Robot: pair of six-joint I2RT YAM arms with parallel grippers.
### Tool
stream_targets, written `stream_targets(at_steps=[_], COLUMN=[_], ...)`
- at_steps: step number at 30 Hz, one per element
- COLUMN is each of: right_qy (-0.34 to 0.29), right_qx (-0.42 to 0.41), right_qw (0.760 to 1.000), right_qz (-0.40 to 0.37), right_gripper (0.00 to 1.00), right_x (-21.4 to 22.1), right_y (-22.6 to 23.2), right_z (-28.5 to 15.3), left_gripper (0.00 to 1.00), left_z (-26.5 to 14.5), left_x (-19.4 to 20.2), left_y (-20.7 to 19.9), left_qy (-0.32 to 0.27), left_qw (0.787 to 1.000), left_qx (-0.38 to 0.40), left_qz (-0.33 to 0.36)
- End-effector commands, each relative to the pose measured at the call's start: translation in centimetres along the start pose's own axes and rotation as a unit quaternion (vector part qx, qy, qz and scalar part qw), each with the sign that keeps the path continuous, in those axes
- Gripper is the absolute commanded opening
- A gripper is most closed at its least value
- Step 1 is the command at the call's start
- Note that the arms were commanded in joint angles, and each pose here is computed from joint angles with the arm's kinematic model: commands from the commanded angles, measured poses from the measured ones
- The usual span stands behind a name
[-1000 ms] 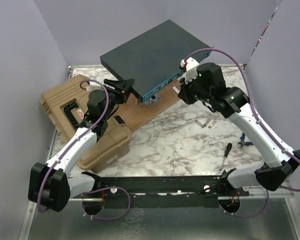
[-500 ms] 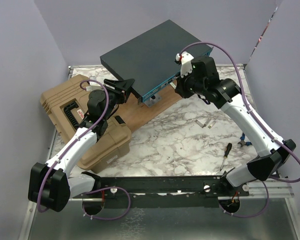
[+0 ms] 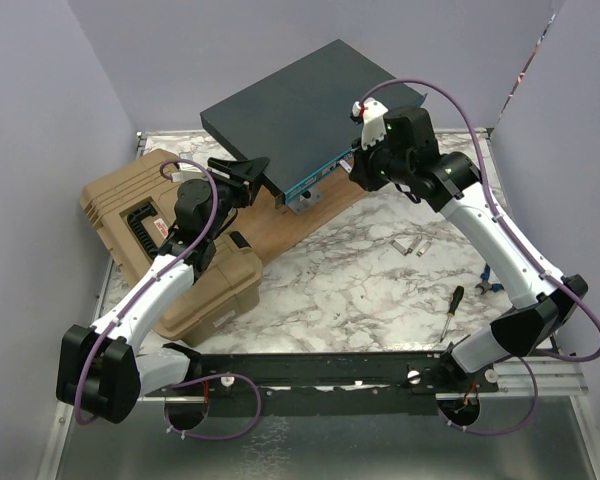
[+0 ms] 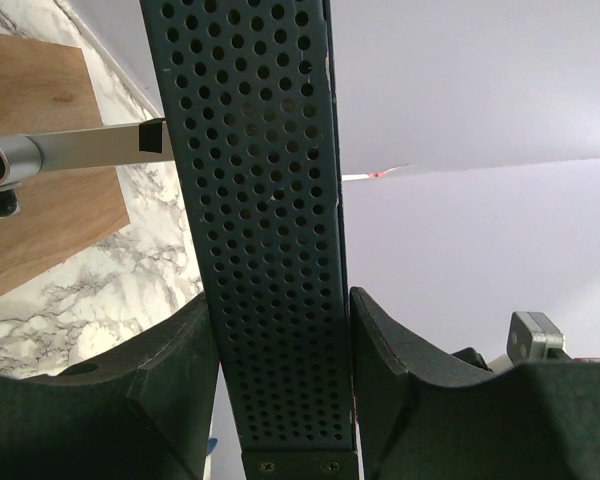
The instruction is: Insert the plug into the switch port
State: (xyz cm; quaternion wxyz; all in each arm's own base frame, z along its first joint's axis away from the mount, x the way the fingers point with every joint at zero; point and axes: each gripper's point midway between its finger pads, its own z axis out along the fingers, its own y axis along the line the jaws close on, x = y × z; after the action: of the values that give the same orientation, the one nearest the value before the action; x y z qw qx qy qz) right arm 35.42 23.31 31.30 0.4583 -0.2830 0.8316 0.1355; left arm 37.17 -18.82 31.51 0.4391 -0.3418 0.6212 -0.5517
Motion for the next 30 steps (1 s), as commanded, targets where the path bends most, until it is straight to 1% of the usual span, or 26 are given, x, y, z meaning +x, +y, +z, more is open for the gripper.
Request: stream_targets(at_steps=[1, 13, 20, 30], right_qy=[-0.022, -0.005, -0.019, -0.033], right_qx=[-0.025, -0.002, 0.009, -0.004], right_qw=[0.999, 1.0, 1.0, 0.999], right_qz=[-0.009, 0.0, 0.012, 0.015], right_gripper=[0.0, 0.01, 0.01, 0.01], right_x=[-1.7, -0.9, -1.3, -2.4], right_y=[0.6, -0.5, -1.1, -0.7], right_z=[-0.5, 0.5, 0.5, -0.1], left_gripper=[0.0, 0.0, 0.0, 0.0], left_z=[0.5, 0.5, 0.5, 0.4], left_x=[1.0, 1.1, 1.1, 1.1], left_y=[1.0, 1.0, 1.0, 1.1], left_qy=[0.02, 0.021, 0.021, 0.021], left_qw=[0.999, 0.999, 0.999, 0.999], left_qx=[-0.018, -0.018, -0.018, -0.018], left_qz=[0.022, 0.022, 0.022, 0.022])
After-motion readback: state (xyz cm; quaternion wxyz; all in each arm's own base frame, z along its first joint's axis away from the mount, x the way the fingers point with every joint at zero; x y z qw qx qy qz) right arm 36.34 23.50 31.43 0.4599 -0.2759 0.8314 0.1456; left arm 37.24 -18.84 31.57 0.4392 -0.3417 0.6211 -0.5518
